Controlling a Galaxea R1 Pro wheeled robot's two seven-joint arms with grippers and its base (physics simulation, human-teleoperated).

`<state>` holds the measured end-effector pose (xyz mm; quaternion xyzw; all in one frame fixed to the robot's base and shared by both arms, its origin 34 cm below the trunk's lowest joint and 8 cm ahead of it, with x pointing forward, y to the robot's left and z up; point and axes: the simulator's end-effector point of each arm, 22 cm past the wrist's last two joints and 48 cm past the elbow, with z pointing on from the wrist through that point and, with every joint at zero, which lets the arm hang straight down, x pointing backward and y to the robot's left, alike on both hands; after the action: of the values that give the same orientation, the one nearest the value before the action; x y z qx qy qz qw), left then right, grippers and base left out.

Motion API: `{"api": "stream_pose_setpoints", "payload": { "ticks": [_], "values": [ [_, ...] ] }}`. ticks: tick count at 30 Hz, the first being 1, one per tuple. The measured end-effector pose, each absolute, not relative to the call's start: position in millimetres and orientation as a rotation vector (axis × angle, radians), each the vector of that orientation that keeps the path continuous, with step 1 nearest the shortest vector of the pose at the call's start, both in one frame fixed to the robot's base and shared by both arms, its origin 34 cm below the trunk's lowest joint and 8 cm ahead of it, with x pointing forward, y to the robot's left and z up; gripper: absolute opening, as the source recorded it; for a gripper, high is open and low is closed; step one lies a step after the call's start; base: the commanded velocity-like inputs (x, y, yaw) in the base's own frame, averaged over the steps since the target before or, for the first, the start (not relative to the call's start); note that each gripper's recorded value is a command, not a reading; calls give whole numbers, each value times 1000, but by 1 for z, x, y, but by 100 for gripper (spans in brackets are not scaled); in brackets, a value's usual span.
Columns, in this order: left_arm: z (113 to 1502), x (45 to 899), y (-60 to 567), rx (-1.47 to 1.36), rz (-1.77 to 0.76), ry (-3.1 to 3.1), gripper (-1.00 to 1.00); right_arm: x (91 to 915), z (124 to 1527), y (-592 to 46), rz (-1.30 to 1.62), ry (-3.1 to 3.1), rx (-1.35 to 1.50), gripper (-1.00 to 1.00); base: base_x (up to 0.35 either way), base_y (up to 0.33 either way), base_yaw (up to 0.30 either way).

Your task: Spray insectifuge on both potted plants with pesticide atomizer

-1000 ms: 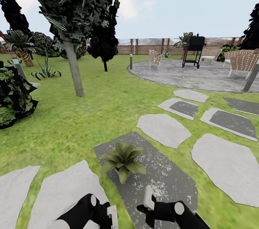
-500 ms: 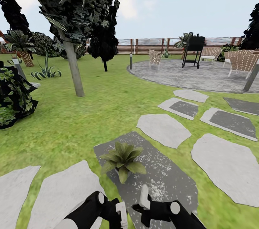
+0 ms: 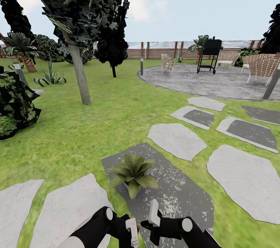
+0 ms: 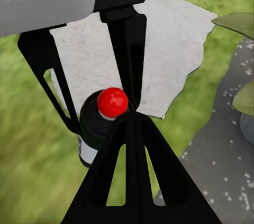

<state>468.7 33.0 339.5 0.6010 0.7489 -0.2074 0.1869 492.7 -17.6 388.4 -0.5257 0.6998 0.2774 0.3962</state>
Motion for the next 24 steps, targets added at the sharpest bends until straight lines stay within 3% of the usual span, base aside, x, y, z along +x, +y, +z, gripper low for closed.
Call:
{"api": "stream_pose_setpoints", "payload": {
  "ticks": [24],
  "values": [
    [350, 464, 17, 1683, -672, 2047, -100, 492, 387, -19, 703, 1777, -1336, -100, 0, 0, 0]
  ]
}}
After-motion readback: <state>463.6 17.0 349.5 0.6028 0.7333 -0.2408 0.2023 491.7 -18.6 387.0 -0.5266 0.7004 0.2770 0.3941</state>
